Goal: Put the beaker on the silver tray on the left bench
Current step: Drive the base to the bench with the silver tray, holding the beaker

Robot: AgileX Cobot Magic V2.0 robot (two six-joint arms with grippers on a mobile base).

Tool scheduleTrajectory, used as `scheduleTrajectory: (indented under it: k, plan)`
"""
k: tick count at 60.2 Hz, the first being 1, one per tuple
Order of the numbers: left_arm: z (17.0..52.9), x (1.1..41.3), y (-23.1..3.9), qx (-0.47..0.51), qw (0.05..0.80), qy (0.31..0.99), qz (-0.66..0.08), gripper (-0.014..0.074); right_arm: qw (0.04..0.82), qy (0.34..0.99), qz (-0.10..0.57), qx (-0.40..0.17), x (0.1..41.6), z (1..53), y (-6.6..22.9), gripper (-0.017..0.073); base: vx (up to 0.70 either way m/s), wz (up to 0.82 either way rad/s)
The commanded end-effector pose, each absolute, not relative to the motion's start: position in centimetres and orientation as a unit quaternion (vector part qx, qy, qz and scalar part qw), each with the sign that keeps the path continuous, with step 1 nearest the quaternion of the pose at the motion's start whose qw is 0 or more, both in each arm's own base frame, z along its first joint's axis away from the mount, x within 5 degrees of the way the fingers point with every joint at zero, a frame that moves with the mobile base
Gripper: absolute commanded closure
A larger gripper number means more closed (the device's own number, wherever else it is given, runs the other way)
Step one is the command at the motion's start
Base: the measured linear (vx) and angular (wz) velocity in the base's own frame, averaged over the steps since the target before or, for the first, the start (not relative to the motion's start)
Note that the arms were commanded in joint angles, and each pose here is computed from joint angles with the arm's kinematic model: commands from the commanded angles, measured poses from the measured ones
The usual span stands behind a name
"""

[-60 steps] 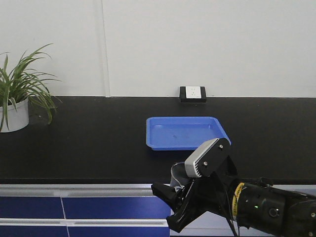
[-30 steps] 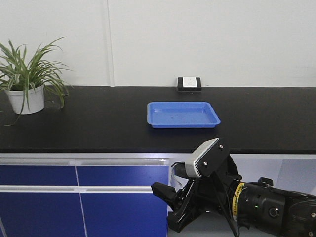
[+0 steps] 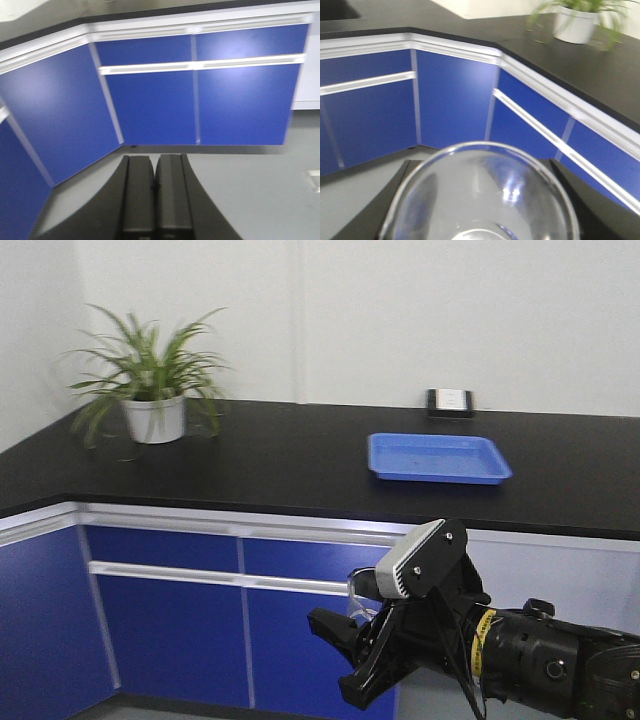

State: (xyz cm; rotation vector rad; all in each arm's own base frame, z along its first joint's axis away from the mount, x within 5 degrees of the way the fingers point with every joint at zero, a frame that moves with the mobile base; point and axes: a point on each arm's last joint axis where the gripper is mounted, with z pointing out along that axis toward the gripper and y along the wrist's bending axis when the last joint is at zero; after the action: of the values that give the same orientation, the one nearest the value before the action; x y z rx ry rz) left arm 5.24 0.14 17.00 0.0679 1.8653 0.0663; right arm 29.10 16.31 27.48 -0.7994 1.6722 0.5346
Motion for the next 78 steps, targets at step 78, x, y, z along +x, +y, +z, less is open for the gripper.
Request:
scheduleTrajectory:
  k: [78]
  plan:
    - [17.09,5.43,0.06,0.031,0.622,0.782,0.025,0.0592,0.605,0.679,0.251,-0.332,28.78,30.10,16.42,0.0571,-0.01,0.68]
